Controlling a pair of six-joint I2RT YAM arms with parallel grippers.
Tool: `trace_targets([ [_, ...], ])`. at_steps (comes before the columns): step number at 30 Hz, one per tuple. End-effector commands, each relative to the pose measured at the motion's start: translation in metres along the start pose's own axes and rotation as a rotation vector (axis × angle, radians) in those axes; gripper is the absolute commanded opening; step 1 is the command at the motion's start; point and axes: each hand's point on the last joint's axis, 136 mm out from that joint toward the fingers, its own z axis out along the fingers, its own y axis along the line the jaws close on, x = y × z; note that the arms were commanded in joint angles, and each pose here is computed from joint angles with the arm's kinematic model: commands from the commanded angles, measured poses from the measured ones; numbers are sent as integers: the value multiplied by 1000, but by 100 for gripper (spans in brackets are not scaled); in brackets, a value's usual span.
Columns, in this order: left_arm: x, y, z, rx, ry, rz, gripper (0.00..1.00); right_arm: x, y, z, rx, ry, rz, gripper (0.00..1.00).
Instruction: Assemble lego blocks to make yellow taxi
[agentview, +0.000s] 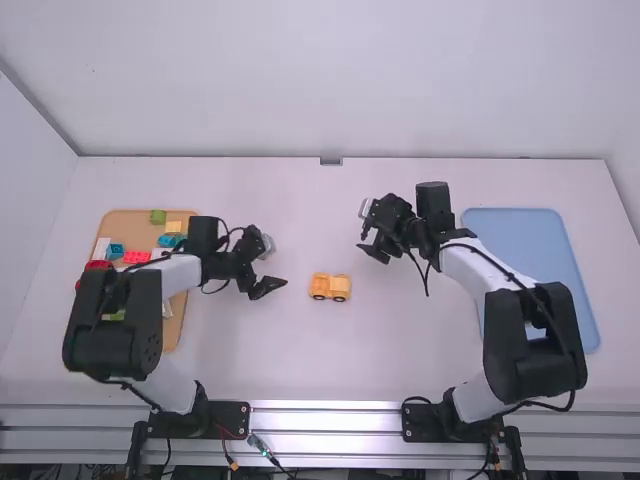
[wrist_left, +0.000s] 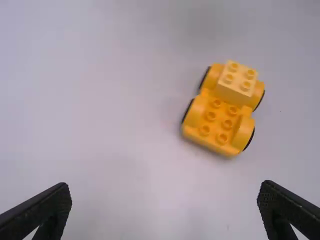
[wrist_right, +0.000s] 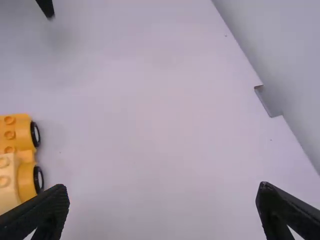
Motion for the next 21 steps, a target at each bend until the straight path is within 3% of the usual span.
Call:
trace_targets([
  [1,-6,19,-31,-105,-13,-103,99,-5,-5,0,13,-14,-8,99],
  [7,-15,67,-88,-338,-98,-292,99,-10,-13,-1,46,-36,-34,99],
  [12,-48,103,-125,-519,-245,-388,99,-15,-19,-1,68,-52,-54,99],
  [21,-78,163,-175,-792,-134,-577,99,-23,-28,-2,106,-81,-37,99],
])
